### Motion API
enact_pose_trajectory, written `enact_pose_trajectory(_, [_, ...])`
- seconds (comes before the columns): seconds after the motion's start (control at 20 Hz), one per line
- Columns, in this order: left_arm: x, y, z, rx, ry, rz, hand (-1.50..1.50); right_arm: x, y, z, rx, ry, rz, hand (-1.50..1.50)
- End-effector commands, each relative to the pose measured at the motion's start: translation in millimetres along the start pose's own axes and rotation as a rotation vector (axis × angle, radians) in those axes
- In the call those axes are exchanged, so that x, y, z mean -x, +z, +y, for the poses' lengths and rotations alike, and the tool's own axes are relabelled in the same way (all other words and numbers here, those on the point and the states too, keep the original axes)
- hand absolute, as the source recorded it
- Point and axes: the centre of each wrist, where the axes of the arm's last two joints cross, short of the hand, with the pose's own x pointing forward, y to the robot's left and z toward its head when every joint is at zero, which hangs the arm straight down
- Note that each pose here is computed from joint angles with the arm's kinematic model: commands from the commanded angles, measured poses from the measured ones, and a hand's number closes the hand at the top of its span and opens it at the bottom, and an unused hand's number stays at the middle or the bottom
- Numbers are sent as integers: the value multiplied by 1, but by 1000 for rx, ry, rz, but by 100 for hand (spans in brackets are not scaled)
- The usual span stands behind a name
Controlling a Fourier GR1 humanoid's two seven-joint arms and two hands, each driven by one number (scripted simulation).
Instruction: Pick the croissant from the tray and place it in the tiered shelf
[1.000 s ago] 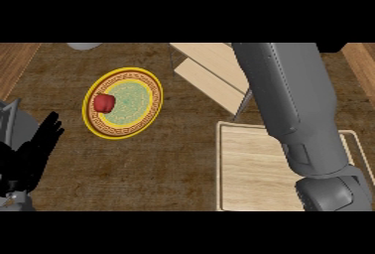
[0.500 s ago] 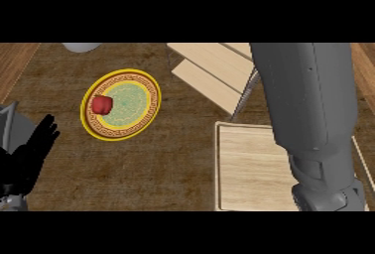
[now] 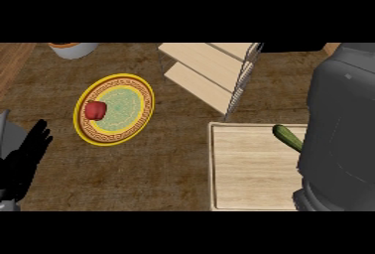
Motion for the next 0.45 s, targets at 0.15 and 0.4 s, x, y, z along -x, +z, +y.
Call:
enact_pose_trajectory(0.15, [11, 10, -3, -30, 7, 21, 0, 7, 13, -64, -16, 115, 173, -150])
enact_pose_trajectory(0.4, [18, 16, 6, -57, 13, 39, 0, 28, 24, -107, 5, 96, 130, -150])
